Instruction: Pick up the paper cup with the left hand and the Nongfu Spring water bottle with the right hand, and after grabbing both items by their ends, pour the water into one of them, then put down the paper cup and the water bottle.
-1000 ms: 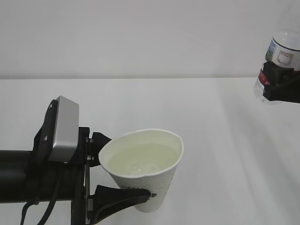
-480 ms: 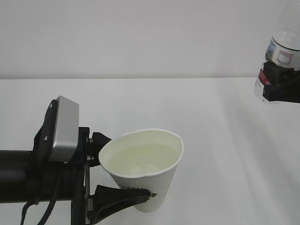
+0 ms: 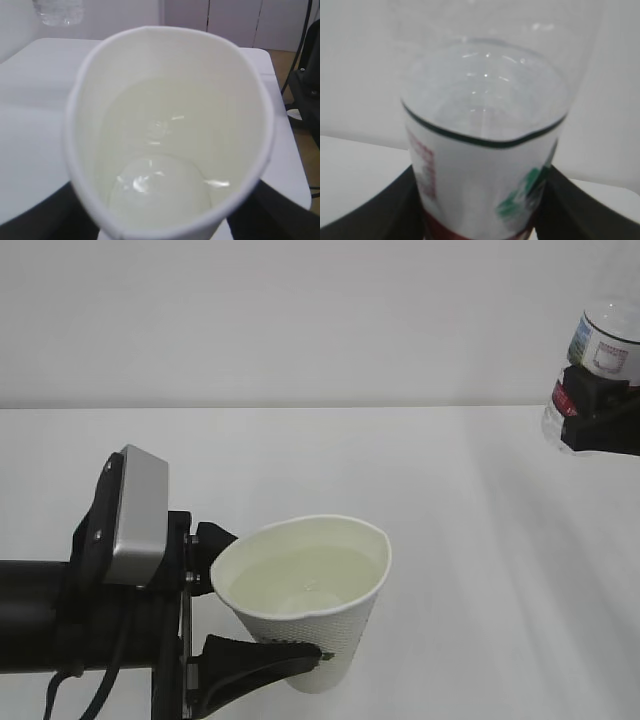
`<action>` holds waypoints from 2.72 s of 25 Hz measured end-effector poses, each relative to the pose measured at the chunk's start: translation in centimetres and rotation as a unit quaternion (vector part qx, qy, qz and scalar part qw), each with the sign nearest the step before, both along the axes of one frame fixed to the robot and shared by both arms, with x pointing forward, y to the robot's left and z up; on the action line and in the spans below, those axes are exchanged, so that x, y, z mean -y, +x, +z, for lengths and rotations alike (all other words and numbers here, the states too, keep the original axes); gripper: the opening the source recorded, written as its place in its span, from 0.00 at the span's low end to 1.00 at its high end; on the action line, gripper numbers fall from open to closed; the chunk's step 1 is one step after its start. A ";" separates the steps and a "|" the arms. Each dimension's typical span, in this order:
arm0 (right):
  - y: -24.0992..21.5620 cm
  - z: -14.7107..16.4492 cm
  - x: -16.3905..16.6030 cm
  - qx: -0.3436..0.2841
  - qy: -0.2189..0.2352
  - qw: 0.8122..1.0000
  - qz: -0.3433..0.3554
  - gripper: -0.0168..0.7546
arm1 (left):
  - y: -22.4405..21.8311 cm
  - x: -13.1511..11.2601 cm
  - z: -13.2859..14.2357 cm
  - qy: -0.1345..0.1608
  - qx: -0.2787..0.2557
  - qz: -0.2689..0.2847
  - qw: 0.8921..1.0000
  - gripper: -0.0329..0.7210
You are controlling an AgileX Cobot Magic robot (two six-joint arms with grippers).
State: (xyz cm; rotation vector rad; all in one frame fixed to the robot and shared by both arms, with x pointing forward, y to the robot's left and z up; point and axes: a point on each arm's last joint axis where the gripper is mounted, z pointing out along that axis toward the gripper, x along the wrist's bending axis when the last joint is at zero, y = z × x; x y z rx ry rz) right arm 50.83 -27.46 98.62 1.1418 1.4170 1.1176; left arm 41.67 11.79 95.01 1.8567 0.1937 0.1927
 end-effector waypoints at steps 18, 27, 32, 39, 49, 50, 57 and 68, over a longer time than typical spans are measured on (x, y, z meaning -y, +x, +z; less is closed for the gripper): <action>1.4 -3.6 -0.1 -0.017 0.003 1.000 -0.001 0.57 | 0.1 0.0 0.0 -0.002 -0.002 0.005 1.000 0.72; 1.4 -3.6 -0.1 -0.018 0.015 1.000 -0.003 0.57 | 0.5 -0.1 0.2 -0.016 -0.010 0.033 0.999 0.72; 1.4 -3.6 -0.1 -0.018 0.018 1.000 -0.004 0.57 | 0.9 -0.2 0.4 -0.027 -0.017 0.060 0.998 0.72; 1.4 -3.6 -0.1 -0.018 0.022 1.000 -0.004 0.57 | 1.5 -0.5 0.3 -0.021 -0.007 0.096 0.995 0.72; 1.4 -3.6 -0.1 -0.019 0.025 0.999 -0.005 0.57 | 2.5 -1.0 0.2 -0.011 0.007 0.153 0.988 0.71; 1.4 -3.6 -0.1 -0.019 0.026 0.999 -0.005 0.57 | 2.6 -1.1 0.2 -0.013 0.006 0.160 0.987 0.71; 1.4 -3.6 -0.1 -0.019 0.030 0.999 -0.005 0.56 | 3.3 -1.5 0.0 -0.018 0.003 0.197 0.980 0.70; 1.4 -3.6 -0.1 -0.019 0.032 0.999 -0.006 0.55 | 5.2 -4.0 -0.1 -0.025 0.006 0.252 0.967 0.69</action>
